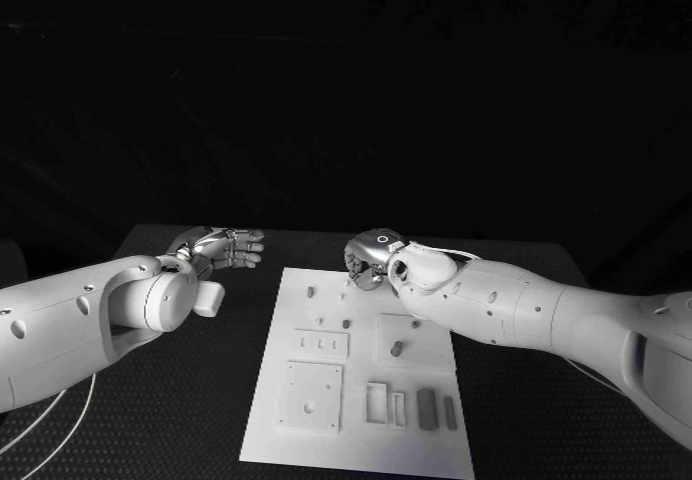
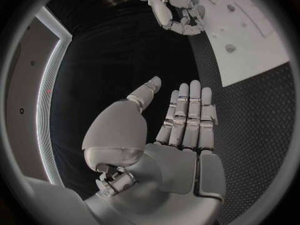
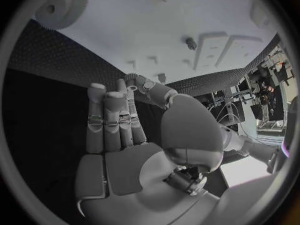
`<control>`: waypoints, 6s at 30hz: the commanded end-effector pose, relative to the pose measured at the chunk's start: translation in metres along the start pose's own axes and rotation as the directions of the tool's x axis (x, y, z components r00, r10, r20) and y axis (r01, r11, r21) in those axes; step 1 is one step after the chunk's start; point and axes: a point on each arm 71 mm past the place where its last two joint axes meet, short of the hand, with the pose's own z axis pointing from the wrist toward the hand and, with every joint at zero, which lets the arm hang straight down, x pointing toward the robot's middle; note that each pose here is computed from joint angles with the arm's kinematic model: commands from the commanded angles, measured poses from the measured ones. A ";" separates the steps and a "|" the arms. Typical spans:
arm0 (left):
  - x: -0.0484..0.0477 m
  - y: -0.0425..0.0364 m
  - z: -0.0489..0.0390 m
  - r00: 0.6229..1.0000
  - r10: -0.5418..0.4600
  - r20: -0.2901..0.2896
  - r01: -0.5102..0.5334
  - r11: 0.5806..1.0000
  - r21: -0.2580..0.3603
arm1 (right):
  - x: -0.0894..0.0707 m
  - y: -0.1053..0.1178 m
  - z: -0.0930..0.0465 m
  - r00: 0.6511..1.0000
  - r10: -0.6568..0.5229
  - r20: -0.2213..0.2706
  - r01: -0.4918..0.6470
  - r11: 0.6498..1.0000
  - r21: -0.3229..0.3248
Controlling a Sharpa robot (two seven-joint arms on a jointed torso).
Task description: Assemble the parts on the task board
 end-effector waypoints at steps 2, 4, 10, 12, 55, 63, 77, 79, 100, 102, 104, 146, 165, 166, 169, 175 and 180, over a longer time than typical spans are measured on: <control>0.0028 -0.0016 -0.0007 1.000 0.000 -0.019 0.000 1.000 0.010 | -0.002 0.006 0.004 0.999 -0.037 0.029 0.037 0.999 -0.007; 0.0029 -0.0017 -0.0007 1.000 0.000 -0.019 0.000 1.000 0.011 | -0.002 0.009 0.004 0.998 -0.045 0.032 0.046 0.999 -0.013; 0.0031 -0.0019 -0.0017 1.000 -0.001 -0.020 0.001 1.000 0.011 | -0.001 0.009 0.007 0.998 -0.052 0.029 0.053 0.999 -0.013; 0.0037 -0.0025 -0.0019 1.000 -0.002 -0.022 0.002 1.000 0.013 | -0.001 0.009 0.007 0.998 -0.060 0.028 0.061 0.998 -0.012; 0.0050 -0.0029 -0.0007 1.000 -0.002 -0.024 0.002 1.000 0.010 | 0.016 0.019 0.003 0.965 -0.259 0.049 0.261 0.964 -0.051; 0.0052 -0.0028 -0.0005 1.000 -0.002 -0.025 0.002 1.000 0.008 | 0.016 0.020 0.004 0.965 -0.256 0.047 0.258 0.965 -0.051; 0.0060 -0.0029 -0.0002 1.000 -0.002 -0.027 0.002 1.000 0.008 | 0.018 0.020 0.006 0.971 -0.237 0.037 0.239 0.970 -0.045; 0.0064 -0.0029 0.0001 1.000 -0.002 -0.030 0.002 1.000 0.007 | 0.018 0.021 0.007 0.973 -0.228 0.031 0.229 0.972 -0.044; 0.0078 -0.0032 0.0010 1.000 -0.001 -0.026 0.001 1.000 0.006 | 0.019 0.020 0.008 0.982 -0.187 0.020 0.187 0.982 -0.037; 0.0073 -0.0032 0.0011 1.000 -0.001 -0.025 0.001 1.000 0.005 | 0.019 0.020 0.008 0.983 -0.182 0.022 0.183 0.982 -0.035; 0.0070 -0.0031 0.0011 1.000 -0.001 -0.024 0.001 1.000 0.005 | 0.019 0.019 0.008 0.984 -0.179 0.024 0.179 0.983 -0.032; -0.0075 -0.0027 0.0006 1.000 -0.002 -0.017 0.003 1.000 0.021 | -0.041 -0.083 -0.038 0.974 0.222 -0.038 -0.215 0.968 0.127; -0.0078 -0.0020 0.0009 1.000 0.012 -0.019 -0.012 1.000 0.021 | -0.016 -0.087 -0.048 0.950 0.308 -0.040 -0.300 0.943 0.143; -0.0080 -0.0019 0.0008 1.000 0.015 -0.019 -0.015 1.000 0.021 | -0.014 -0.088 -0.049 0.950 0.308 -0.041 -0.300 0.943 0.146; -0.0086 -0.0016 0.0008 1.000 0.018 -0.019 -0.018 1.000 0.021 | -0.010 -0.090 -0.050 0.953 0.299 -0.042 -0.290 0.945 0.152; -0.0089 -0.0013 0.0005 1.000 0.018 -0.020 -0.018 1.000 0.020 | -0.007 -0.092 -0.053 0.959 0.279 -0.041 -0.270 0.951 0.154; -0.0107 -0.0009 0.0001 1.000 0.018 -0.015 -0.018 1.000 0.018 | -0.004 -0.090 -0.055 0.958 0.283 -0.051 -0.273 0.950 0.149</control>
